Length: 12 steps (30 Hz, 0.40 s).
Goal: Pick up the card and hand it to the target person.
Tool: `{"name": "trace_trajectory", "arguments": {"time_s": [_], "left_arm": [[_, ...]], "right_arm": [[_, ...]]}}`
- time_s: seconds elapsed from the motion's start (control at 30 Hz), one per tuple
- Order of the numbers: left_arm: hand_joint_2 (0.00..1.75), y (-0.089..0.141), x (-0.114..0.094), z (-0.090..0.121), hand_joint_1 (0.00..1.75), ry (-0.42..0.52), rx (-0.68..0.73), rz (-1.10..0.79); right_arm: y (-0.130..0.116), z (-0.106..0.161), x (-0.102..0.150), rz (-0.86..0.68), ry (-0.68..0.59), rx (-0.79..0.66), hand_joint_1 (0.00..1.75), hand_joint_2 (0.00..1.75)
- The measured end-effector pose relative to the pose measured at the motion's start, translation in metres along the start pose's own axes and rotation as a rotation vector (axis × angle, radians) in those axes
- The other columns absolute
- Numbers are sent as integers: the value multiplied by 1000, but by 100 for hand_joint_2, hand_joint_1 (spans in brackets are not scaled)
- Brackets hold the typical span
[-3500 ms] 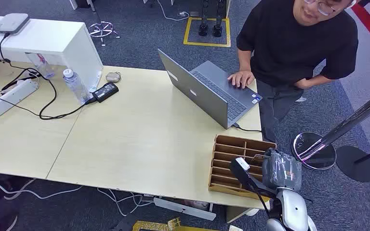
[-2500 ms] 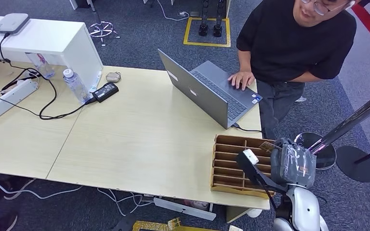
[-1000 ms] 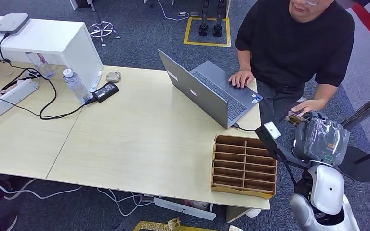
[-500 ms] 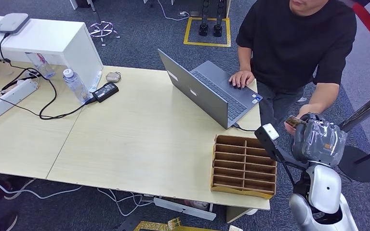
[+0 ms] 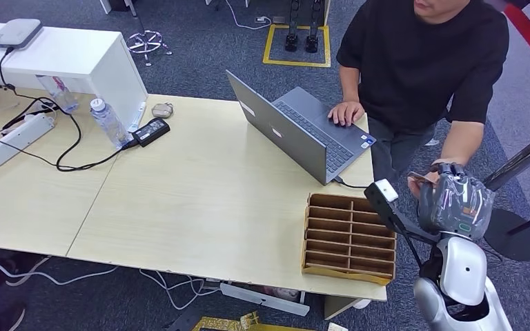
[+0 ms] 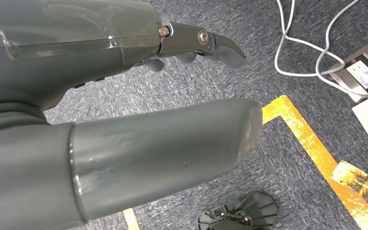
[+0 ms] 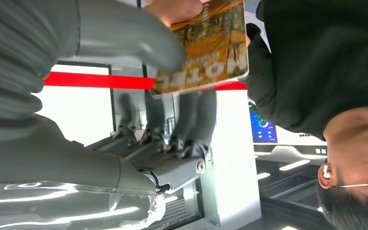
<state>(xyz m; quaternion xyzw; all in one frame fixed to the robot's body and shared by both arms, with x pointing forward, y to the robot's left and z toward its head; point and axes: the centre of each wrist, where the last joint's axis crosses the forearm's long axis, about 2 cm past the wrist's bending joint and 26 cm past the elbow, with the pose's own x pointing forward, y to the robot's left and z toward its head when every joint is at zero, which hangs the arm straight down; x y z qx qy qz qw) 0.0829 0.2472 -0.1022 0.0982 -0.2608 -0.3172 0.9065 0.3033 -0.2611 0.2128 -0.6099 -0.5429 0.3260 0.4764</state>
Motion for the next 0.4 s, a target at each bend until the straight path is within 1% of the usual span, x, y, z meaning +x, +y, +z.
{"name": "trace_trajectory", "arguments": {"time_s": [0.4], "left_arm": [[0, 0, 0, 0, 0, 0, 0, 0]], "right_arm": [[3, 1, -1, 13, 5, 14, 0, 175]]}}
